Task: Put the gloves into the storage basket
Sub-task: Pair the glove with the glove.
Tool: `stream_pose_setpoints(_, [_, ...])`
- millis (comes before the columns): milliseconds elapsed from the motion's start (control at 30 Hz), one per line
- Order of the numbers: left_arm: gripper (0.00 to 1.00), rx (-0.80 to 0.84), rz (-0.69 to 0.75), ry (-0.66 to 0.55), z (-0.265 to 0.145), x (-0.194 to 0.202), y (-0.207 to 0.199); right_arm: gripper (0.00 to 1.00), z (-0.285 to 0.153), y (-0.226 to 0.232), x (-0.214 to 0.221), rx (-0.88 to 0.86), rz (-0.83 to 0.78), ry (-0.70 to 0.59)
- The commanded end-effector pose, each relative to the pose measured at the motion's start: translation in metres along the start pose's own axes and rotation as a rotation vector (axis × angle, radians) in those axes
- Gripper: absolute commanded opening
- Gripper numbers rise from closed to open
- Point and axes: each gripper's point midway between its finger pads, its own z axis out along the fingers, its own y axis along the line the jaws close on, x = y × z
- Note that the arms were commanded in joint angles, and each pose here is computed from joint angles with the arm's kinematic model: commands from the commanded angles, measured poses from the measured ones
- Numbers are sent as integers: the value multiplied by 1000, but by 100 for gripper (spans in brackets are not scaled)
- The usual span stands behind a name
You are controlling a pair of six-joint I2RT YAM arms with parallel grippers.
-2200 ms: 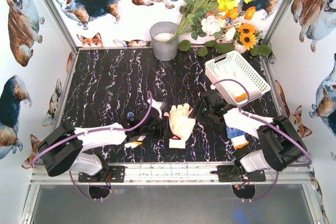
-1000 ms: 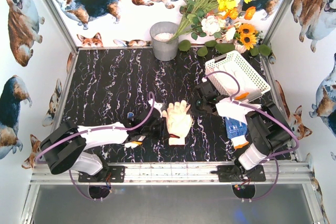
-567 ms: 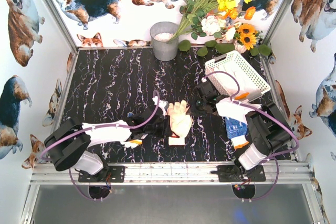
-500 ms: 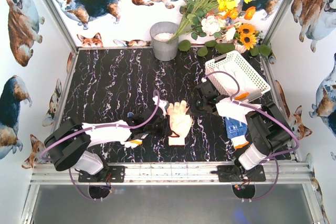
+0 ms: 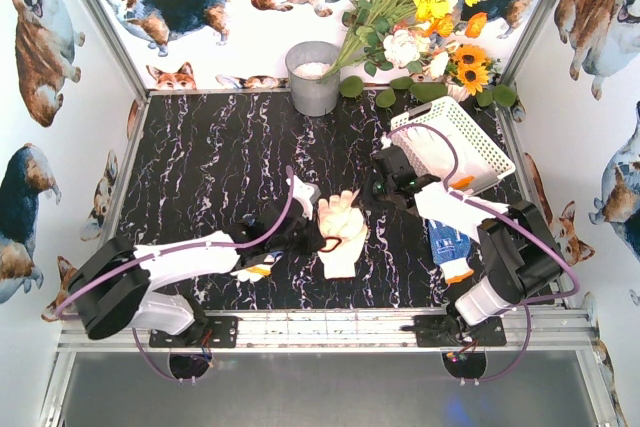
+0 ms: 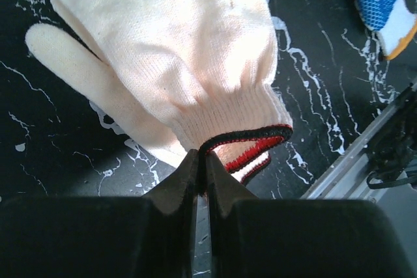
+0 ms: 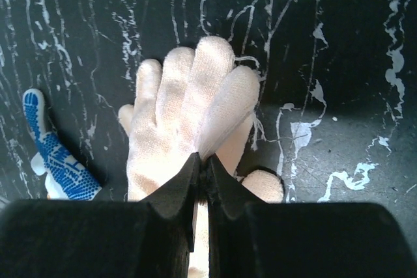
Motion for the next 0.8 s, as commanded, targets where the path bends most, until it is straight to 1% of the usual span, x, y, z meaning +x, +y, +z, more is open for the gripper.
stream_pose_setpoints(0, [0, 15, 38, -20, -12, -5, -2, 3, -16, 30, -26, -96, -58, -68])
stream_pose_setpoints(133, [0, 47, 66, -15, -19, -2, -10, 2, -18, 42, -23, -157, -90, -59])
stream_pose_setpoints(300, [0, 70, 104, 2, -23, 6, -19, 2, -14, 51, -16, -194, -133, -41])
stream_pose_setpoints(567, [0, 61, 133, 63, -14, 26, -19, 1, -7, 46, -7, -180, -146, -23])
stream_pose_setpoints(767, [0, 68, 146, 90, -9, 32, -21, 0, -4, 37, -1, -158, -143, -15])
